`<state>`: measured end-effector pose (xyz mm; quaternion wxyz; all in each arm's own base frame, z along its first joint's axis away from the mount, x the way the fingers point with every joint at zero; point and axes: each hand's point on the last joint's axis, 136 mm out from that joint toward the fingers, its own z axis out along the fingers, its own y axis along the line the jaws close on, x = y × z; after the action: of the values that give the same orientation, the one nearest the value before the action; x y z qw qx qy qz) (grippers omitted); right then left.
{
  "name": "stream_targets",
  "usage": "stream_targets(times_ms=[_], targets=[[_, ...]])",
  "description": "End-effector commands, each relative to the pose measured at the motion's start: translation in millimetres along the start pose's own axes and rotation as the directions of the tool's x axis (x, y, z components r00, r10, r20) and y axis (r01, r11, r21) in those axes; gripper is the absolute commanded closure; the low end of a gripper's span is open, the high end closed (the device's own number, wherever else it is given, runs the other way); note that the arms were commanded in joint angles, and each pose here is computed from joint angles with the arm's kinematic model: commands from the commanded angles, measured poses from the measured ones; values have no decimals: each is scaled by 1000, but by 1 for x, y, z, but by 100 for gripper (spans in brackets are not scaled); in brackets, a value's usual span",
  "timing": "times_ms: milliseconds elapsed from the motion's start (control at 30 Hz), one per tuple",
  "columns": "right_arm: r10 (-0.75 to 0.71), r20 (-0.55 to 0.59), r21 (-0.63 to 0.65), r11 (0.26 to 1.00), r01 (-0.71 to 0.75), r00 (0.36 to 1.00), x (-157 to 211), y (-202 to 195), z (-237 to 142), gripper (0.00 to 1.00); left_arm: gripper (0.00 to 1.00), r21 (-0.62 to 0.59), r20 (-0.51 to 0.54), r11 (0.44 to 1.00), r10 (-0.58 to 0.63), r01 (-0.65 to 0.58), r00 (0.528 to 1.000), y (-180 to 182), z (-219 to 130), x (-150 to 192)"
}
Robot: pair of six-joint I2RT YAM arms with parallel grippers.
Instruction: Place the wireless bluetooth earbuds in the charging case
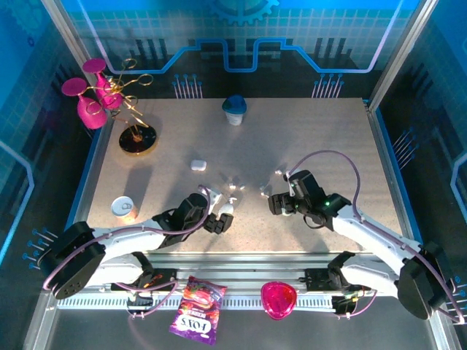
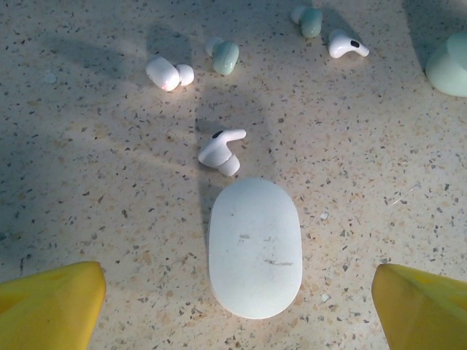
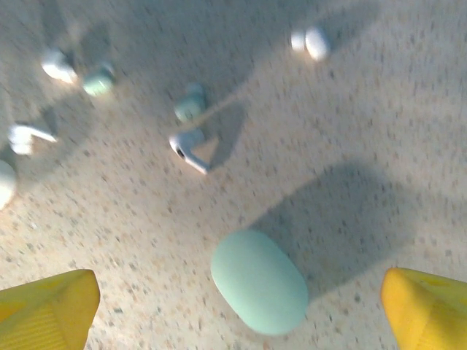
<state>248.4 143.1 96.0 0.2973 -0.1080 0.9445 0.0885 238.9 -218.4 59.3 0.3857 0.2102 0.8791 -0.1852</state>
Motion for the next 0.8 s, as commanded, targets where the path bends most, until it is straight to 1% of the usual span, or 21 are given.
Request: stream_targets(times_ms=[0,133,267,367,433,567,767], targets=[[19,-166,26,1000,-15,986,32,-6,2,0,5,40,37,999,-6,4,999,-11,-1,-15],[29,-204,34,999,-22,978,35,-4,15,0,4,57,48,998,-5,3,999,-14,-4,-19],[29,-200,-5,1000,-31,979,37,4,30,1,3,72,69,997,-3,-2,998,-15,-11,-20],[17,-197,-27,999,-22,980,37,10,38,6,2,61,79,998,8,-13,997,-13,-16,-21],[7,-199,-34,999,-14,980,38,14,41,11,1,53,83,998,19,-24,996,-12,-18,-22],[9,-211,-45,999,-19,978,44,19,43,16,1,45,94,999,25,-30,995,-10,-22,-26],[-11,-222,-88,996,-8,975,52,35,38,22,1,41,104,999,29,-33,994,-10,-23,-30]])
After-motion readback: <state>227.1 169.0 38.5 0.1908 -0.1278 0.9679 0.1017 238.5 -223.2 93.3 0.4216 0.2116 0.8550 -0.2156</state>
